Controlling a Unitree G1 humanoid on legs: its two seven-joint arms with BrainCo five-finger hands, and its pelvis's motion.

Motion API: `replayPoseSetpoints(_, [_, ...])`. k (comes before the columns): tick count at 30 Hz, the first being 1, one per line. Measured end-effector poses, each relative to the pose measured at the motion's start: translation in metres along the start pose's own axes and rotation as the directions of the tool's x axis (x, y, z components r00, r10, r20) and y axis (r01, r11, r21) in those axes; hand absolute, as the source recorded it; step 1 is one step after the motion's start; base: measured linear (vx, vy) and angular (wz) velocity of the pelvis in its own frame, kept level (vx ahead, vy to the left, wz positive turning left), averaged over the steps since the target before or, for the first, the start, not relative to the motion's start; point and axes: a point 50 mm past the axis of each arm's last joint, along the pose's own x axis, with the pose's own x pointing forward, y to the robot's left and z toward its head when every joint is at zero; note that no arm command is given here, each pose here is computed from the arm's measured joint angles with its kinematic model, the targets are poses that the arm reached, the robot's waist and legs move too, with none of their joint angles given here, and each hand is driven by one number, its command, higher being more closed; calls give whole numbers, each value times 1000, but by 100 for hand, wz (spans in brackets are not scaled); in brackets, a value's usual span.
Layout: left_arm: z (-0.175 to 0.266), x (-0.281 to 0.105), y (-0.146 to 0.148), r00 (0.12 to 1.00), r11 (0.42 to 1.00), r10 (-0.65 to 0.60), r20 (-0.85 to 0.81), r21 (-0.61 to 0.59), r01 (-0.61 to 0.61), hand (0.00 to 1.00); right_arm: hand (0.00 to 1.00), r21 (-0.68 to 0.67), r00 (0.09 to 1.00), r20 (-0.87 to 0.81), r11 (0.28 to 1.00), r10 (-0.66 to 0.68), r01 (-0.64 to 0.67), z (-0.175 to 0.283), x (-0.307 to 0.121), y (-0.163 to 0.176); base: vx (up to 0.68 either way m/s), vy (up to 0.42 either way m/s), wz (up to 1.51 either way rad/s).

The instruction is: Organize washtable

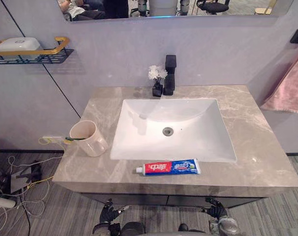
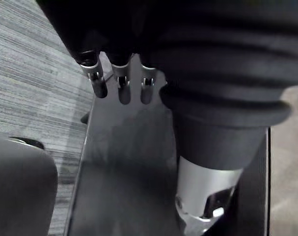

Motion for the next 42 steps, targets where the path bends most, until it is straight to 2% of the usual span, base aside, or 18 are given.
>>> replayPoseSetpoints(9, [-17, -6, 14, 998, 999, 31, -61, 17, -30, 0, 0, 21, 996, -86, 999, -35, 37, -20, -3, -7, 96, 73, -3])
replayPoseSetpoints(26, [-39, -14, 25, 988, 998, 60, -143, 32, -56, 0, 0, -5, 991, -125, 999, -54, 54, -18, 3, -18, -58, -18, 3])
replayPoseSetpoints(42, [-25, -4, 26, 990, 998, 59, -127, 27, -56, 0, 0, 159, 981, -180, 983, -66, 95, -28, 1, -17, 35, -3, 7])
